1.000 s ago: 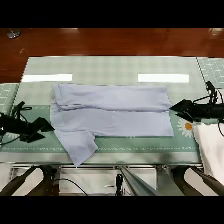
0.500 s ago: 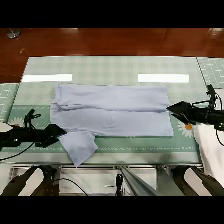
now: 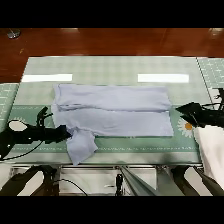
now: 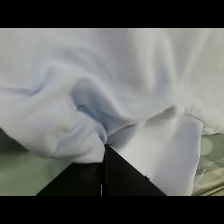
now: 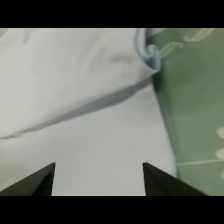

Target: Fold the shirts.

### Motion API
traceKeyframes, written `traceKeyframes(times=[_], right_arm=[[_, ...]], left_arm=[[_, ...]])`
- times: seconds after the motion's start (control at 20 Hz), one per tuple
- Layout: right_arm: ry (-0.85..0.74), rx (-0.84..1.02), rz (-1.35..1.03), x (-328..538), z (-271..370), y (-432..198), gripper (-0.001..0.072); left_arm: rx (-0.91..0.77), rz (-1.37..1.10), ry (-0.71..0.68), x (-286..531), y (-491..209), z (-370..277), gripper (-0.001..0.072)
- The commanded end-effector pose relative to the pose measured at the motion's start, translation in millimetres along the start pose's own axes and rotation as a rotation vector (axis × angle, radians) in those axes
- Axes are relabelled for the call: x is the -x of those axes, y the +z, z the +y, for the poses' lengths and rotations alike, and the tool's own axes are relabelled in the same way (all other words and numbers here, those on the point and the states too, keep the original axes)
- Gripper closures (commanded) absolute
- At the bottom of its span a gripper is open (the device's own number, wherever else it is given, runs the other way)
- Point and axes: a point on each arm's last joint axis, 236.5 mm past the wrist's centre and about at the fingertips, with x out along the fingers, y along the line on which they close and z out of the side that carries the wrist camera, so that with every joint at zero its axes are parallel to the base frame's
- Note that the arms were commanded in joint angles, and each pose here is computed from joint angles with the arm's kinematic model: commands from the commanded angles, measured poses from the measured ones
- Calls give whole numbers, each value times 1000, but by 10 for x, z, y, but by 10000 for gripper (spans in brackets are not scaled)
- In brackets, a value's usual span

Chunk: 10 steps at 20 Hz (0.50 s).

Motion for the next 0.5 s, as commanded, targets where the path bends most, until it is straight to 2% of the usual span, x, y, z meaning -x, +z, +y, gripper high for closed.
traceKeyframes(times=[0.0,0.15,0.45], right_arm=[[-239,-143,68,200,-694,-218,78],[-296,-180,206,106,-796,-627,78],[-292,-84,383,-180,-669,-1023,78]], left_arm=[[-30,44,-21,-11,-102,-65,686],[-30,41,-22,-9,-96,-68,686],[-30,38,-21,-10,-89,-66,686]])
